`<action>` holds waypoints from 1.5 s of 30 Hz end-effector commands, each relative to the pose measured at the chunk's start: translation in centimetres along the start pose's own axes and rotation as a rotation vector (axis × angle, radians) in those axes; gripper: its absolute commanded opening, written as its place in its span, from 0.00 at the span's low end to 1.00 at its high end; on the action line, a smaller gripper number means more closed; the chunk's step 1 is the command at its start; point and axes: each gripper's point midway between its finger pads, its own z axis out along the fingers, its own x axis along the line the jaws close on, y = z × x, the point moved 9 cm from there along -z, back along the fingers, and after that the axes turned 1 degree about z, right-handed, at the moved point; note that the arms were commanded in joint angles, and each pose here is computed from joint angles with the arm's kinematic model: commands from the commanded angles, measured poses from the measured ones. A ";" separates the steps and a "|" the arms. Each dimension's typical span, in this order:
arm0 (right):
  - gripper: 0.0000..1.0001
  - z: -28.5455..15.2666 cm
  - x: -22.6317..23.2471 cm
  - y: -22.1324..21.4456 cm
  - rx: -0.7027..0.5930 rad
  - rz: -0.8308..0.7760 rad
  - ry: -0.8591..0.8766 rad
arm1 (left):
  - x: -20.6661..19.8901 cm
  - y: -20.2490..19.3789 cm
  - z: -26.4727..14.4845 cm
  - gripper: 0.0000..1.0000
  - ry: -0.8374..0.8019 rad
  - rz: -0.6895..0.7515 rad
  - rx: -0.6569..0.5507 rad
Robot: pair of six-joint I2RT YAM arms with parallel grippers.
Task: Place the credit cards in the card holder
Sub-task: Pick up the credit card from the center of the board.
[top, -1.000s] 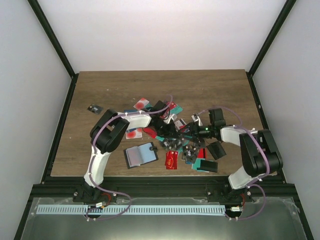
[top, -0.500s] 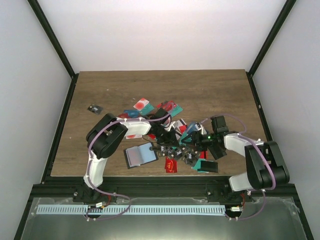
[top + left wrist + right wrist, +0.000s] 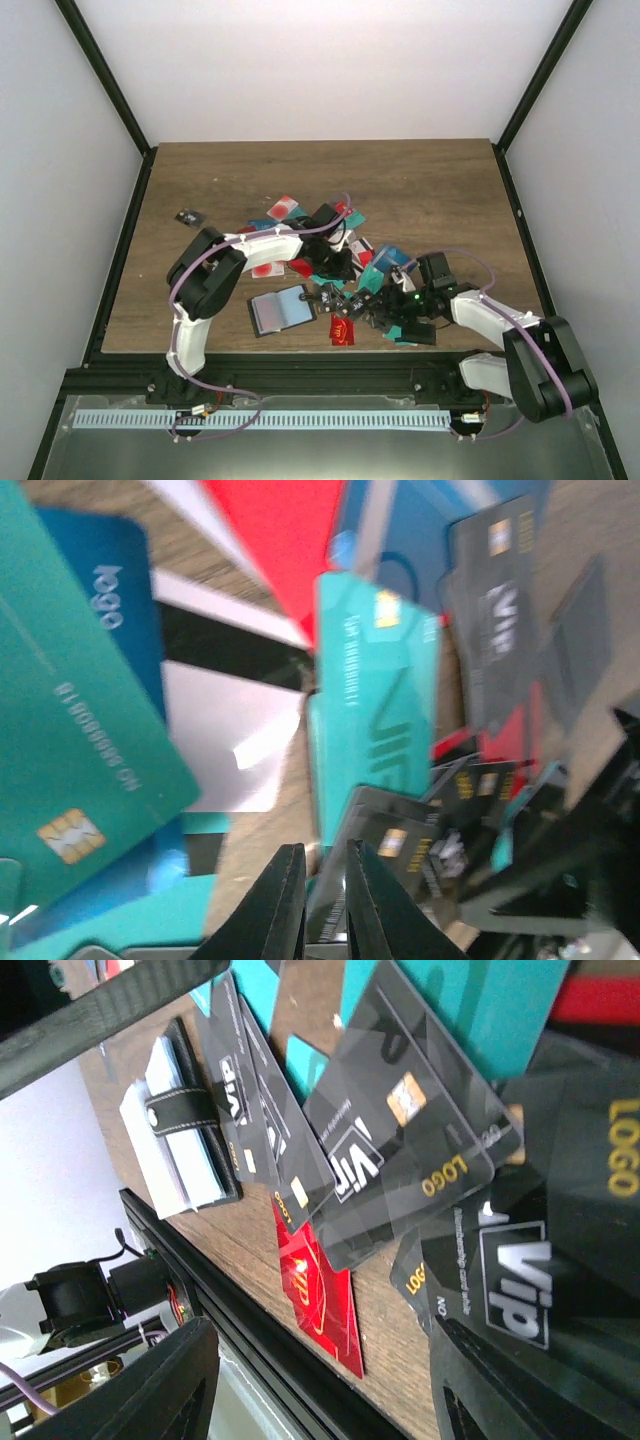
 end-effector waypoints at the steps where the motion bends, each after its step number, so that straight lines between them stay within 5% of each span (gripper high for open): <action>1: 0.60 0.7 0.2 -0.7 -0.012 0.061 -0.010 | 2.2 -0.7 1.8 0.15 0.094 0.011 0.083; 11: 0.60 3.3 0.1 -1.3 -0.002 0.182 -0.065 | 3.5 -2.4 3.3 0.14 0.109 -0.002 0.153; 21: 0.59 3.8 -2.2 -0.5 -0.128 0.303 -0.285 | 2.2 -5.1 5.5 0.15 0.064 0.000 0.230; 39: 0.53 1.1 1.8 0.3 -0.321 0.003 -0.042 | -2.4 -9.0 3.4 0.15 -0.189 -0.075 0.246; 45: 0.49 1.4 2.0 -0.3 -0.250 -0.013 -0.001 | -2.5 -9.0 3.1 0.15 -0.195 -0.068 0.218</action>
